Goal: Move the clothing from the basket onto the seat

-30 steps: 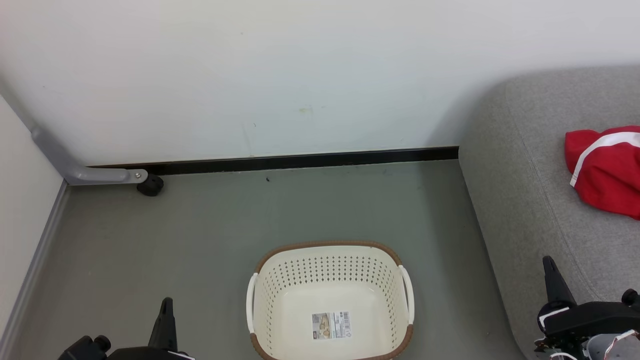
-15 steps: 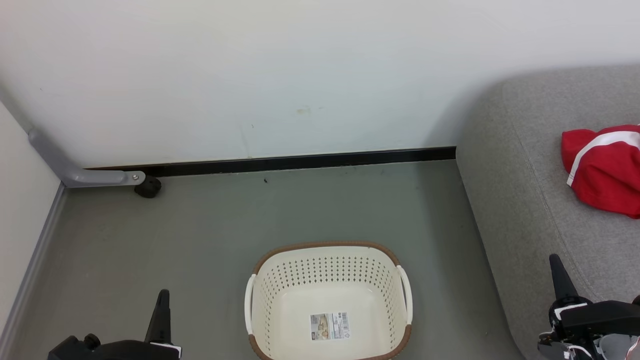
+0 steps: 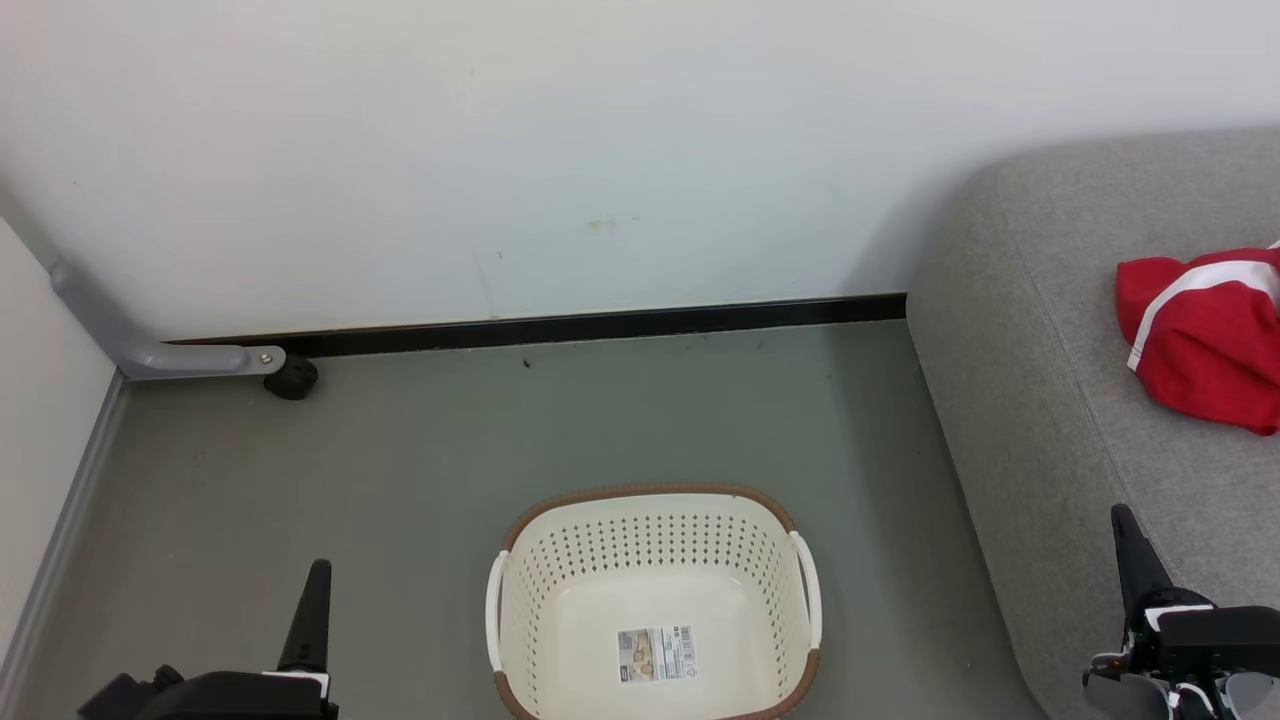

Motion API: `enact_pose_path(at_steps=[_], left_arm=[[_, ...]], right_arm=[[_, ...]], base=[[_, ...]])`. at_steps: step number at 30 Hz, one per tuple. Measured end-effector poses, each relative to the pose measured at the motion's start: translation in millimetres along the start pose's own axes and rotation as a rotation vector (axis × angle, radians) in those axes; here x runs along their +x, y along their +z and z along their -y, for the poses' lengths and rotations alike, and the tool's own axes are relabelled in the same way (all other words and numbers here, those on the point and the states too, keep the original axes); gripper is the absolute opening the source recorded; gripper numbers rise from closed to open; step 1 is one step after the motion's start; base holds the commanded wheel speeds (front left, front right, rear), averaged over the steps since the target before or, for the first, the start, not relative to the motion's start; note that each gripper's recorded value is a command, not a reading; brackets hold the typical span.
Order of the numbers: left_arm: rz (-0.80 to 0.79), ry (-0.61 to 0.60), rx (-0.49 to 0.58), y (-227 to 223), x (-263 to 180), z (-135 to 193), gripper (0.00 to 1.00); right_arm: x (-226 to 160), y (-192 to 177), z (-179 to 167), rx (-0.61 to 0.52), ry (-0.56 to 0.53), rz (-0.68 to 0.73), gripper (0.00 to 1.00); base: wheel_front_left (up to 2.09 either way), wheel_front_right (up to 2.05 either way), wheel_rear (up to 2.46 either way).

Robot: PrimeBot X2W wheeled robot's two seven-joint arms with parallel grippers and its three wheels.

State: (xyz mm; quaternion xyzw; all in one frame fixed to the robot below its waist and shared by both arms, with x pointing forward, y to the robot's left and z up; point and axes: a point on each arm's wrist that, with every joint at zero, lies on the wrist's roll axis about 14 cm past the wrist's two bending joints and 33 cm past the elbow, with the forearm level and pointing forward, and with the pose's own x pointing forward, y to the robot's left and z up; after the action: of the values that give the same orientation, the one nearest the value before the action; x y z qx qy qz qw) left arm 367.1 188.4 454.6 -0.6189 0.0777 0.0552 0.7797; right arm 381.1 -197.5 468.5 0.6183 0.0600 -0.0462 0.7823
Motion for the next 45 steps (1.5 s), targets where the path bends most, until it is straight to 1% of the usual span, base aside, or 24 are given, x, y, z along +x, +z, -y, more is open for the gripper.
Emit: enact_pose_path(at_steps=[16,45], left_arm=[[-0.006,-0.076,-0.211,5.5,5.0,17.4,0.0],[-0.005,-0.086,-0.214,6.0,5.8,20.2,0.0]], right_arm=[[-2.5,10.8,-7.6,0.232,0.05,0.031,0.0],[-2.4,11.0,-8.4,0.238,0.053,0.032,0.0]], base=[[0.0,0.0,0.0],[0.0,0.0,0.0]])
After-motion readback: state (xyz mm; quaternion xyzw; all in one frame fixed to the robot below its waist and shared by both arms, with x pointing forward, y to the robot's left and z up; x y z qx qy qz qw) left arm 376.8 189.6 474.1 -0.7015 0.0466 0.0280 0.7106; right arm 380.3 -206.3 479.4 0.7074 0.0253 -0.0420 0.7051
